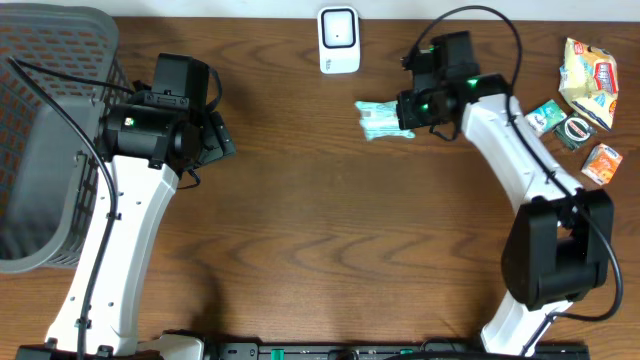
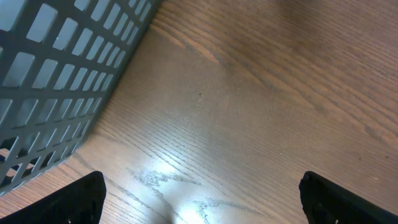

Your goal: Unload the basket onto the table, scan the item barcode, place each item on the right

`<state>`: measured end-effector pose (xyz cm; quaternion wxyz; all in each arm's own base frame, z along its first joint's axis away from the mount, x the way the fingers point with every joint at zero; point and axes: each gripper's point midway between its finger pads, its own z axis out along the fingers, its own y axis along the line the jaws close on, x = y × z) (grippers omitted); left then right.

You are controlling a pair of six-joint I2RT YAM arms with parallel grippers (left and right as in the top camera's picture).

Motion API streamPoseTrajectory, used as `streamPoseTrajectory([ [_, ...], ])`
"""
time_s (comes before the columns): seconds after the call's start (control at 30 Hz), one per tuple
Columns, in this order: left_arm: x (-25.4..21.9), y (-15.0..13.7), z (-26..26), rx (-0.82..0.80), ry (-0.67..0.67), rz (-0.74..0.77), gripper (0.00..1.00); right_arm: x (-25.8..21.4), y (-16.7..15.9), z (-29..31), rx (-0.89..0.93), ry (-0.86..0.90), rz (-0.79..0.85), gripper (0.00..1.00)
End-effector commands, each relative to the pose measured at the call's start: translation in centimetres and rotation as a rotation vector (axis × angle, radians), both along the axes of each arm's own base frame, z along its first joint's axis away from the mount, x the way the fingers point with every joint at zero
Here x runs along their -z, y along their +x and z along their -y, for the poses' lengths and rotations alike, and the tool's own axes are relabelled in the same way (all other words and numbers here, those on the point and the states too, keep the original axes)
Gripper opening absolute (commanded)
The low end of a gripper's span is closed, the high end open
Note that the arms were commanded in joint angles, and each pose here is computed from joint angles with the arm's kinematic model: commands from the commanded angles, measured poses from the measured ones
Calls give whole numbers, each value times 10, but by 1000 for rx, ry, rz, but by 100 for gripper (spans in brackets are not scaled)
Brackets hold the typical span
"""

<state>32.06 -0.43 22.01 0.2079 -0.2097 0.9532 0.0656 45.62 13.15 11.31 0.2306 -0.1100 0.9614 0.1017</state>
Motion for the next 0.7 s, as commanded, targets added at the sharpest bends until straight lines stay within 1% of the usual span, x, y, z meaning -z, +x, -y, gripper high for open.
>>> streamPoseTrajectory([
  [0.0,1,-1,-4,-17,11,-5,97,-34,3,36,107,-491,163,1],
  [0.1,1,-1,-4,-17,11,-5,98,-35,-8,29,111,-693,205,1],
  [0.17,1,-1,-4,-17,11,-5,98,-28,-18,11,93,-762,218,1],
  [0.3,1,-1,-4,-17,11,-5,98,-6,-37,-14,53,-768,191,1],
  [0.4,1,-1,-4,-17,11,-5,98,23,-55,-31,-27,-818,156,1],
  [0.47,1,-1,-4,-17,11,-5,98,35,-62,-35,-60,-847,135,6],
  [0.5,1,-1,-4,-17,11,-5,98,41,-69,-39,-89,-861,113,21],
  [0.53,1,-1,-4,-17,11,-5,98,43,-74,-42,-106,-867,102,26],
  [0.63,1,-1,-4,-17,11,-5,98,44,-99,-64,-171,-826,58,28],
  [0.67,1,-1,-4,-17,11,-5,98,46,-109,-75,-195,-778,25,32],
])
